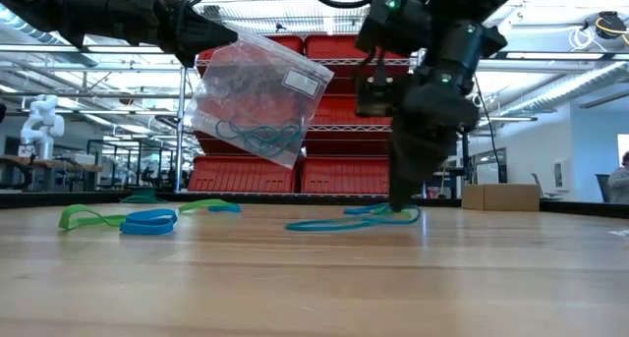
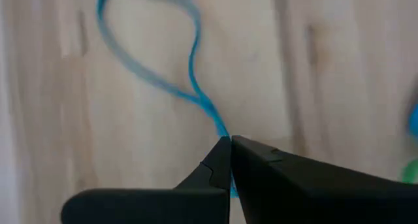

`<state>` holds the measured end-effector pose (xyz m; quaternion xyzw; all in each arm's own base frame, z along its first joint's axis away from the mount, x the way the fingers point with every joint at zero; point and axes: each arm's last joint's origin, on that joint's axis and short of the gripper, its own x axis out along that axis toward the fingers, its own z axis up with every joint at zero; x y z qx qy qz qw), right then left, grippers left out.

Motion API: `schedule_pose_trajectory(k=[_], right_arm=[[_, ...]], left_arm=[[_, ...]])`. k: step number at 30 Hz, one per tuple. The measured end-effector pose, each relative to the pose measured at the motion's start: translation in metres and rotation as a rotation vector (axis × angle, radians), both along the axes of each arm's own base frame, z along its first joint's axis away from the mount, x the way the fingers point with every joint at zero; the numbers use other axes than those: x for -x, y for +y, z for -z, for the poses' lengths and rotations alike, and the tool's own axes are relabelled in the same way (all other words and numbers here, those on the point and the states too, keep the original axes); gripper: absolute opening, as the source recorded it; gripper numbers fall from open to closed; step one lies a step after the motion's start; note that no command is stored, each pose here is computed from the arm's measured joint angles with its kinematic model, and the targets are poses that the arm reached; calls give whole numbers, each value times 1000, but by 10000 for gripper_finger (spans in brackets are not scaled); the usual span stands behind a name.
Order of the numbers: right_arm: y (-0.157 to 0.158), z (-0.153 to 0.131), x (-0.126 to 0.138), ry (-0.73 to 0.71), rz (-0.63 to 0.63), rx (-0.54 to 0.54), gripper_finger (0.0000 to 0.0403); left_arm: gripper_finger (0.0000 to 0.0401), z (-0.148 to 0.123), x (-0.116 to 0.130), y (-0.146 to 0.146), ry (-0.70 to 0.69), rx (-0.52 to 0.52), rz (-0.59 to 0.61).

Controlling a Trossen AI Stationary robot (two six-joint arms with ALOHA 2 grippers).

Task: Sort rubber bands
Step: Put the long blue rubber band into the top zip bag

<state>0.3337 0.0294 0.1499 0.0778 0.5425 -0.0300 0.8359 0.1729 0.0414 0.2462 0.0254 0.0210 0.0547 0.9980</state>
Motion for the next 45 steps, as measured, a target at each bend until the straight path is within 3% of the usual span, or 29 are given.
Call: schedule_pose_trajectory(k=[5, 10, 16, 20, 34, 45], right_arm=[[-2, -5, -9, -105, -60, -18, 26], [1, -6, -10, -122, -113, -45, 100], [-1, -8, -14, -159, -88, -48, 191], [-7, -6, -20, -201, -42, -61, 211], [-9, 25, -41, -150, -46, -53, 131], [-8, 39, -62, 0, -118, 18, 13]], left_arm=[[0, 0, 0, 0, 0, 0, 0], [0, 0, 0, 0, 5, 1, 0], [0, 1, 0, 0, 5, 1, 0], [0, 1, 0, 0, 5, 1, -1], [0, 1, 0, 0, 6, 2, -1], [0, 1, 0, 0, 6, 1, -1]])
